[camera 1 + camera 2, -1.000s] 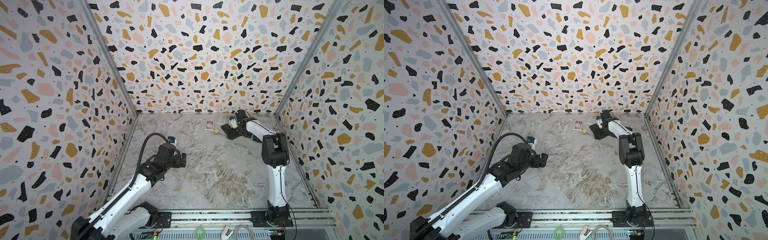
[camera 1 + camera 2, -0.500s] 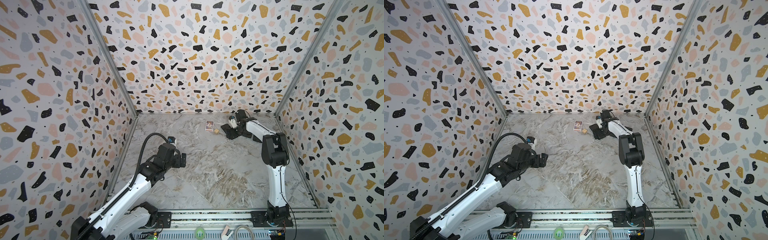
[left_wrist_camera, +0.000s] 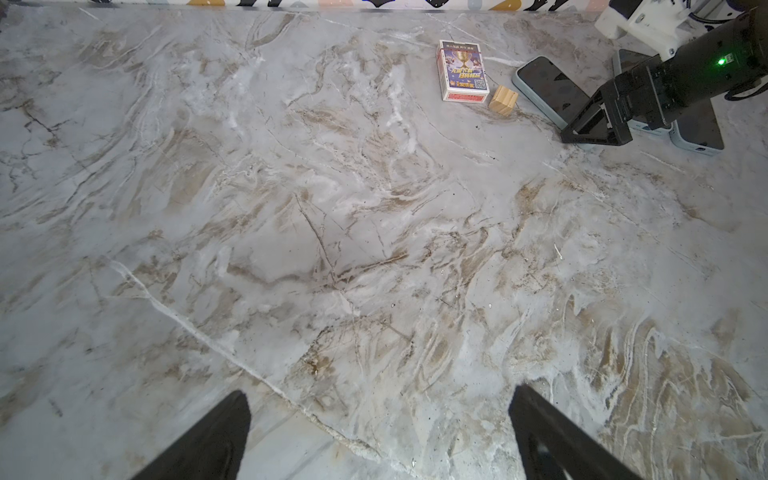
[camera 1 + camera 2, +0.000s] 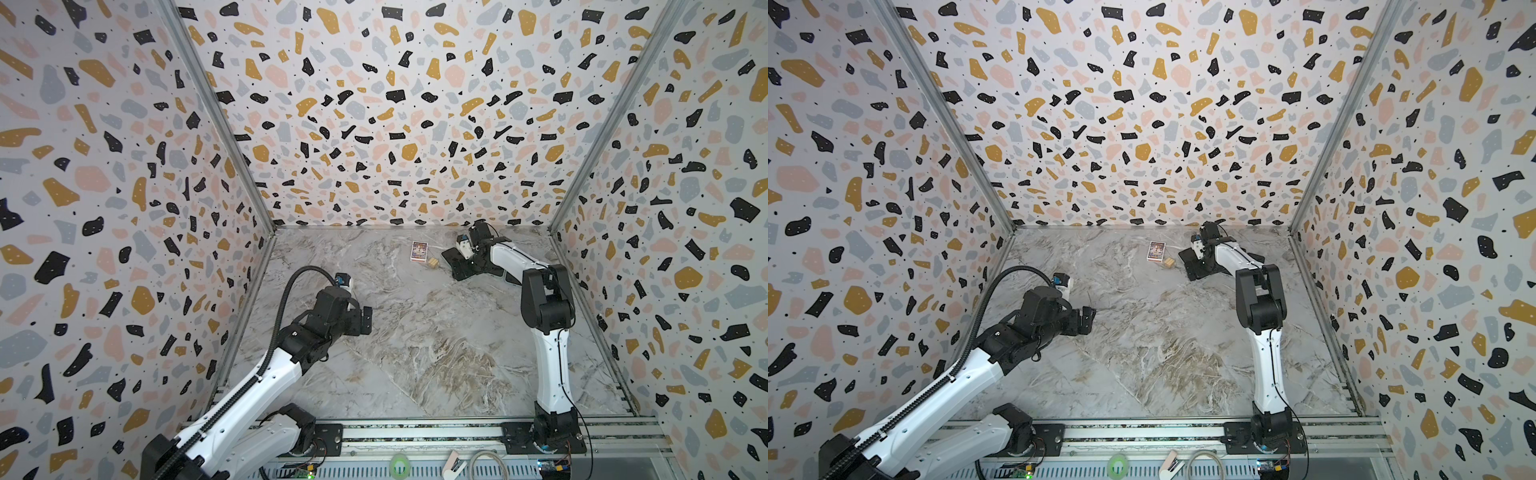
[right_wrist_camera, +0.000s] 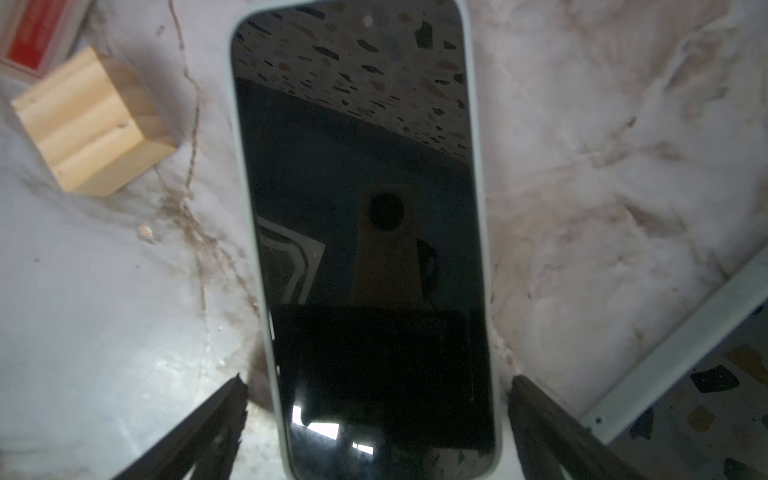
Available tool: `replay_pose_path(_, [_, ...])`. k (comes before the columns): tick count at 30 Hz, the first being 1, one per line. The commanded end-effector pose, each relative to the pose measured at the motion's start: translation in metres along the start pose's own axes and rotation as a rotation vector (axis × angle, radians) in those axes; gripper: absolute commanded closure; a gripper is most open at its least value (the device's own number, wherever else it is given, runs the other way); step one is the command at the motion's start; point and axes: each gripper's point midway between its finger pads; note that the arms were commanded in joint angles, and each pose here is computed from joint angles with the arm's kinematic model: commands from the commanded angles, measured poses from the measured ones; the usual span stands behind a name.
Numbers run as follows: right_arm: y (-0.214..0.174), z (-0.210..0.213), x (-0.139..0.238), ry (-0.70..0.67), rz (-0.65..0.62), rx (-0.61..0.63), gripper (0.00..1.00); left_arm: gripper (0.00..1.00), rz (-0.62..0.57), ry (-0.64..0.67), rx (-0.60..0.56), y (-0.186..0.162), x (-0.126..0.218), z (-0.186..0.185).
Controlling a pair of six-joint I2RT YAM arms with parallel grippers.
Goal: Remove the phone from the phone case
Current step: 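Lower the right gripper and grip the phone's near end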
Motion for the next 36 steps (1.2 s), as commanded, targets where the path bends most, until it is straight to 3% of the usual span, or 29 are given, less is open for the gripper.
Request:
replay_pose_path(1, [-0.002,0.000,-0.002,0.006,0.005,-0.004,0.02,0.01,-0.033,-0.001,-0.011,0.003,0.002,0.000])
replay_pose_path(19, [0.023,-0.005,-0.026,-0.009,0.004,-0.027,0.06,0.00,-0.029,-0.001,-0.012,0.003,0.001,0.000])
replay_pose_path(36, [0.023,-0.001,-0.011,-0.012,-0.019,-0.017,0.17,0.00,-0.043,-0.005,-0.010,0.005,0.004,0.000])
Point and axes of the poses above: each gripper's point midway between its finger pads, its own x axis back along the fingers, its own z axis along the line the jaws close on, y = z × x, and after that the axes turned 8 degrees about x, right-handed
